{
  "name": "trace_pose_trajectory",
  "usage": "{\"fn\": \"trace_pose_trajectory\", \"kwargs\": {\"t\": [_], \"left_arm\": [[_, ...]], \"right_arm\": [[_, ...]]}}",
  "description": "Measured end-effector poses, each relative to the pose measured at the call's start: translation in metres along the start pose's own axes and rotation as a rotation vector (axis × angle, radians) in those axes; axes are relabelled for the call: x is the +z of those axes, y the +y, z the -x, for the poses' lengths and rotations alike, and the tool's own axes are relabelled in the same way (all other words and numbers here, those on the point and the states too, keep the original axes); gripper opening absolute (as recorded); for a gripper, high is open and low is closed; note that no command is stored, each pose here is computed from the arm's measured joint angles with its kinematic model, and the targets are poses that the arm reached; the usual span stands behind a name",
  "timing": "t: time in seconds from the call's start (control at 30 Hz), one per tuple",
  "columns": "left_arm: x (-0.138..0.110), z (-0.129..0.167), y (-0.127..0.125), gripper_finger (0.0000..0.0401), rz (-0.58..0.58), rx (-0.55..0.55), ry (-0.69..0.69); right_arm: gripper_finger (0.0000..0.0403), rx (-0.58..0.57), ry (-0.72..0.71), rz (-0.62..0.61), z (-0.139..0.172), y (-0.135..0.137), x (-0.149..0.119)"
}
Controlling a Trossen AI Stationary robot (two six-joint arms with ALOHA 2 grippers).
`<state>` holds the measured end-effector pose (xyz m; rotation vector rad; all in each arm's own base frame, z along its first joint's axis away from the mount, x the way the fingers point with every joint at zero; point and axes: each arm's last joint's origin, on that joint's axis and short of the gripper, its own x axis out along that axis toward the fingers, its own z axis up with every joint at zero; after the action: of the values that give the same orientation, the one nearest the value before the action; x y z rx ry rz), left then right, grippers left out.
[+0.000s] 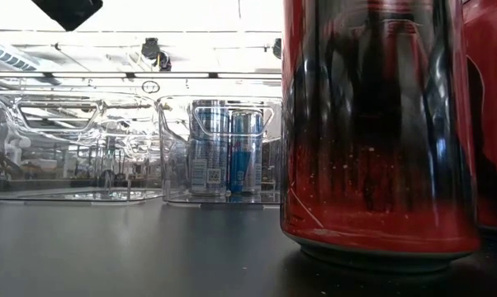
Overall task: Sort soda cans
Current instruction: Put the red soda can into the left transparent bin
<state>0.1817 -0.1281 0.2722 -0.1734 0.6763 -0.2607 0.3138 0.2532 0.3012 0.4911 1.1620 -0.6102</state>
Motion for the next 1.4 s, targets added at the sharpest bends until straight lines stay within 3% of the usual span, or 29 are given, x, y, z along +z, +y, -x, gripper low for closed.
{"fn": "trace_pose_trajectory", "kwargs": {"t": [0.47,0.73,1.07,1.4], "left_arm": [[-0.005,0.033,0.011,0.0318,-0.067,-0.049,-0.088],[-0.009,0.038,0.013,0.0318,-0.069,-0.054,-0.053],[-0.008,0.039,0.013,0.0318,-0.065,-0.058,-0.062],[-0.008,0.039,0.013,0.0318,-0.063,-0.061,-0.066]], "right_arm": [[0.0329,0.069,0.221,0.155,-0.017,-0.008,0.046],[0.0329,0.058,0.243,0.182,-0.021,-0.009,0.049],[0.0329,0.041,0.297,0.225,-0.056,-0.006,0.036],[0.0329,0.036,0.289,0.230,-0.057,-0.006,0.034]]}}
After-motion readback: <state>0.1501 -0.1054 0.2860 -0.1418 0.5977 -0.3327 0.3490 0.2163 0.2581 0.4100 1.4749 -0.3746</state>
